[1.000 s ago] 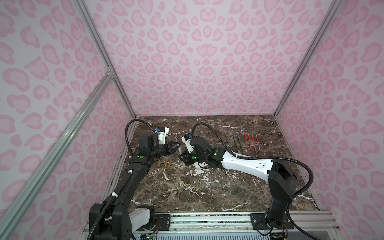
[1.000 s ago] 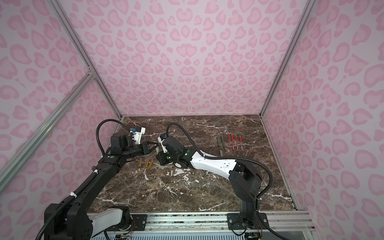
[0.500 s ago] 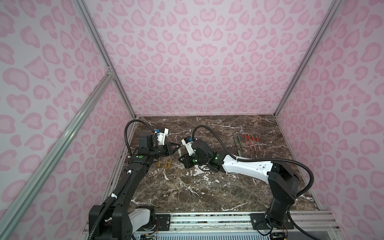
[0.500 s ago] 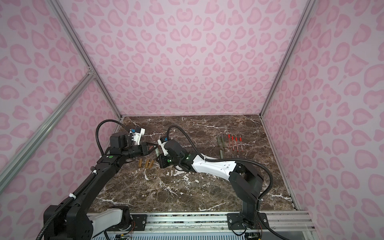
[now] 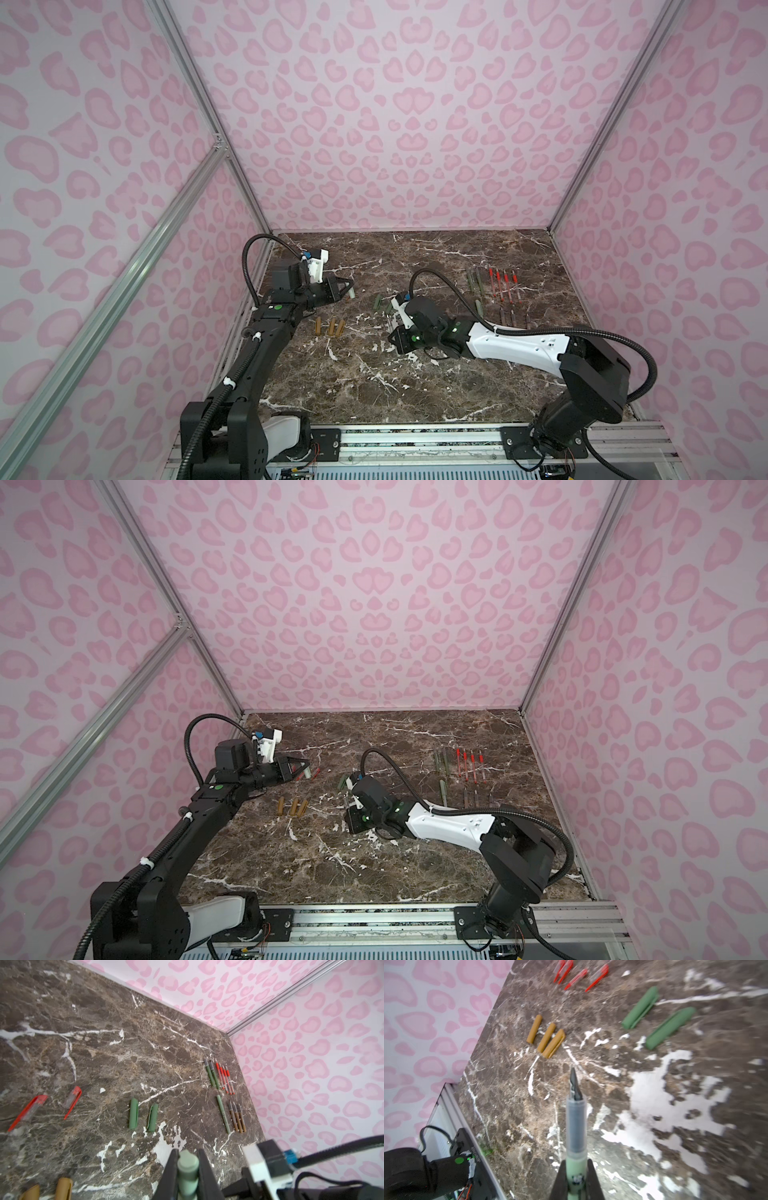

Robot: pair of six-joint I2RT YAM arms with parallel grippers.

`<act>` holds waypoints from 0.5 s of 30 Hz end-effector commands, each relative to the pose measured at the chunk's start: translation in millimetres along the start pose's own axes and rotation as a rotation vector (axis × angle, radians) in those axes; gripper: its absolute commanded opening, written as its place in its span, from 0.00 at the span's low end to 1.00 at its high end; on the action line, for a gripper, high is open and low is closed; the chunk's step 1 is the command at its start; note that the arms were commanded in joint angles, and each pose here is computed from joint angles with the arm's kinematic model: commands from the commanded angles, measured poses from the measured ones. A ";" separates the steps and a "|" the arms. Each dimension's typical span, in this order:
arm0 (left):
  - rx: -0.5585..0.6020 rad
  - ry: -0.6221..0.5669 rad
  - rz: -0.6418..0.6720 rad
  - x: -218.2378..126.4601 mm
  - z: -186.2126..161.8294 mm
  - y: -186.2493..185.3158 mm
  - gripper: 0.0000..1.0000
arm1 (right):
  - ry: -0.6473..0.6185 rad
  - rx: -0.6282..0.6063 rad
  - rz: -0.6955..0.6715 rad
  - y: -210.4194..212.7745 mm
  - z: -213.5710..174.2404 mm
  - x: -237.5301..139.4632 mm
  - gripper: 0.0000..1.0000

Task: Open the pen caps
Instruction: 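Pull the pale green pen away from the left gripper with the right gripper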

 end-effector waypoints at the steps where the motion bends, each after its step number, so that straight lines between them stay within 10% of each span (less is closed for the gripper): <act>1: 0.045 0.067 0.064 9.9 -20.9 9.2 0.04 | -0.019 0.026 -0.065 -18.8 2.6 -11.6 0.00; 15: 0.021 0.329 0.152 55.4 -91.4 27.9 0.04 | -0.118 0.126 -0.232 -83.9 5.7 -84.5 0.00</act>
Point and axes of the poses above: each gripper's point midway between its finger pads, its own x axis out along the fingers, its own y axis along the line the jaws close on, z = x × y, the point moved 7 cm from there along -x, back along the fingers, and after that the axes turned 1 degree about x, right-handed, at the moved point
